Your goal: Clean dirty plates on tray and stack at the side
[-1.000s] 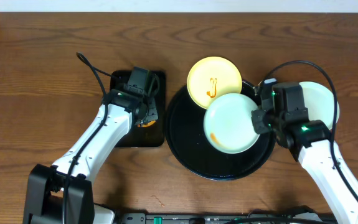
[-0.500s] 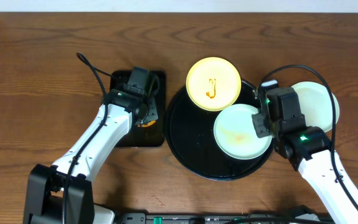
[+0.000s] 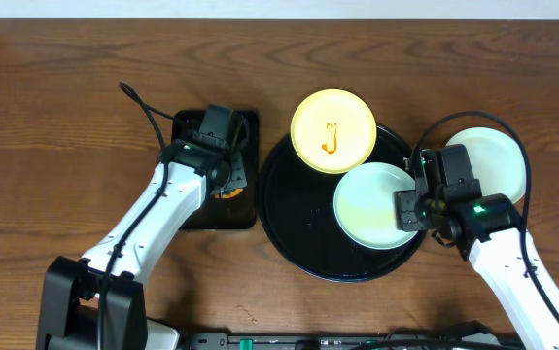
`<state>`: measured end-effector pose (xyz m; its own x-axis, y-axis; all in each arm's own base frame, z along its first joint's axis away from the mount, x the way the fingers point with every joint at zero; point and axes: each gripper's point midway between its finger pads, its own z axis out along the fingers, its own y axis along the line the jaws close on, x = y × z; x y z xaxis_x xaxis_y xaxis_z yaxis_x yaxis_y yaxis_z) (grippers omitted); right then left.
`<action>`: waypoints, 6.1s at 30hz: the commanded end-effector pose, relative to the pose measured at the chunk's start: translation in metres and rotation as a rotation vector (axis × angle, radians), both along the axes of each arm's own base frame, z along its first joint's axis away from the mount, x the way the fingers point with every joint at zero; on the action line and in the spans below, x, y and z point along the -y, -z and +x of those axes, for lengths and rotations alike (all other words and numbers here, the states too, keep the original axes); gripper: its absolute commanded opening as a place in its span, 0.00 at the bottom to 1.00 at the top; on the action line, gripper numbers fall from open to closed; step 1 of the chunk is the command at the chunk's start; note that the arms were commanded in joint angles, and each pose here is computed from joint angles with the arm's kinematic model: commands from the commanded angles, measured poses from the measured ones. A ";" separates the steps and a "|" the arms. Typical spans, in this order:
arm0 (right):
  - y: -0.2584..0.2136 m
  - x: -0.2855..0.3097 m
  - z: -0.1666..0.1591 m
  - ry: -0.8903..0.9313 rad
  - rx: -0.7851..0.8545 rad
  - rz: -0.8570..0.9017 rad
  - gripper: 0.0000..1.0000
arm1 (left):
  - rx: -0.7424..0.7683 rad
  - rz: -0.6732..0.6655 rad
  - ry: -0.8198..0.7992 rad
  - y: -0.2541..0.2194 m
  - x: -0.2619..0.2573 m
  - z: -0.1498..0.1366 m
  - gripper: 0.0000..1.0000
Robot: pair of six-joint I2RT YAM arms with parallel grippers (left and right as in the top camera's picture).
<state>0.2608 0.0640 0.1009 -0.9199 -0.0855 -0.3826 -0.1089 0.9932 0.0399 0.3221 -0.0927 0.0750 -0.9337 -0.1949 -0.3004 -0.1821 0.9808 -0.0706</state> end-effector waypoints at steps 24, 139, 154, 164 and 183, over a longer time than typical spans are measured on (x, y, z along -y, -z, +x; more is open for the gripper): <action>0.054 0.004 -0.051 0.597 -0.286 0.163 0.52 | -0.010 0.020 0.008 0.004 -0.004 -0.001 0.08; -0.132 -0.045 0.081 -0.267 0.675 -0.751 0.01 | -0.009 0.012 0.010 0.004 -0.003 -0.001 0.08; -0.113 0.003 0.091 0.073 0.621 -0.504 0.01 | -0.009 0.013 0.010 0.004 -0.003 -0.001 0.08; -0.090 0.112 0.095 0.442 0.500 -0.350 0.01 | -0.009 0.013 0.010 0.004 -0.003 -0.001 0.08; -0.023 0.244 0.062 0.829 0.280 -0.206 0.01 | -0.012 0.013 0.010 0.004 -0.003 -0.001 0.08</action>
